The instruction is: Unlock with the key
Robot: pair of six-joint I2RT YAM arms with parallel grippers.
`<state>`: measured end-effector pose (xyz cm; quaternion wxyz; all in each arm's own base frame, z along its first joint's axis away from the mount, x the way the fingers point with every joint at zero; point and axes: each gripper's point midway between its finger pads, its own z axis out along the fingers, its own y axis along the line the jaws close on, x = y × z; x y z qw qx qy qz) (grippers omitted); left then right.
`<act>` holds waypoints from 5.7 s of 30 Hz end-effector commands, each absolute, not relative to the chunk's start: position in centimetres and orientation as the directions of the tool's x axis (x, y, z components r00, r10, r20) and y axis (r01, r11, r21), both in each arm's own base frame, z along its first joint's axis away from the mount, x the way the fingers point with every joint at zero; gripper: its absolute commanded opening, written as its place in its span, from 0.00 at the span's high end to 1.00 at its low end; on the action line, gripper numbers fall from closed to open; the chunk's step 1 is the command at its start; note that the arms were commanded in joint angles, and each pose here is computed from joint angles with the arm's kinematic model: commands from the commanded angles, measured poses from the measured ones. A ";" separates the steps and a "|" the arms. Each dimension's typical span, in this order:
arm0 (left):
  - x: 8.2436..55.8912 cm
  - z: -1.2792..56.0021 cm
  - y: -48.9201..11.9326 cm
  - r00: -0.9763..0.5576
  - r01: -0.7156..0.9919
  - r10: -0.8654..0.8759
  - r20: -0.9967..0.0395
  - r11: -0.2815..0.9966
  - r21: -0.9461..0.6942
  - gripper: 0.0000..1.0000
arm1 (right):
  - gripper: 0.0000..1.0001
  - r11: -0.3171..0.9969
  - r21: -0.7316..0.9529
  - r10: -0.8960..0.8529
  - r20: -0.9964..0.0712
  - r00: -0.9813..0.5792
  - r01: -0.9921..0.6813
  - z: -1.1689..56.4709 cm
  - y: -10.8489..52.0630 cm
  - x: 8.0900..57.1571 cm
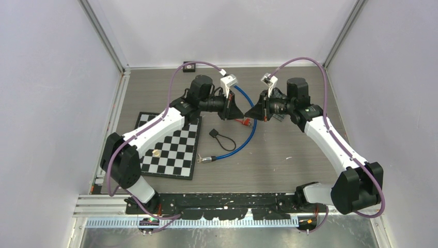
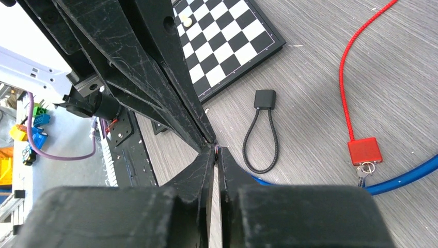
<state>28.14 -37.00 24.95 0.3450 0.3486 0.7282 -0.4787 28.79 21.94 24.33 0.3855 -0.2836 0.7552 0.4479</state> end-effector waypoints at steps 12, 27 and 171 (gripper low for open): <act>24.8 27.7 -35.5 -0.349 0.932 0.145 -0.926 0.153 -0.327 1.00 | 0.39 0.373 0.398 -0.065 -0.890 -0.452 -0.838 26.5 20.9 27.4; 22.1 29.0 -36.1 -0.293 0.955 0.049 -0.955 -0.037 -0.295 1.00 | 0.41 0.113 0.501 -0.064 -0.858 -0.510 -0.858 26.6 23.6 24.1; 30.7 3.8 -27.3 0.617 0.782 0.710 -0.339 -0.602 0.163 0.34 | 1.00 0.344 0.180 -0.392 -0.864 -0.315 -0.922 19.7 19.4 21.5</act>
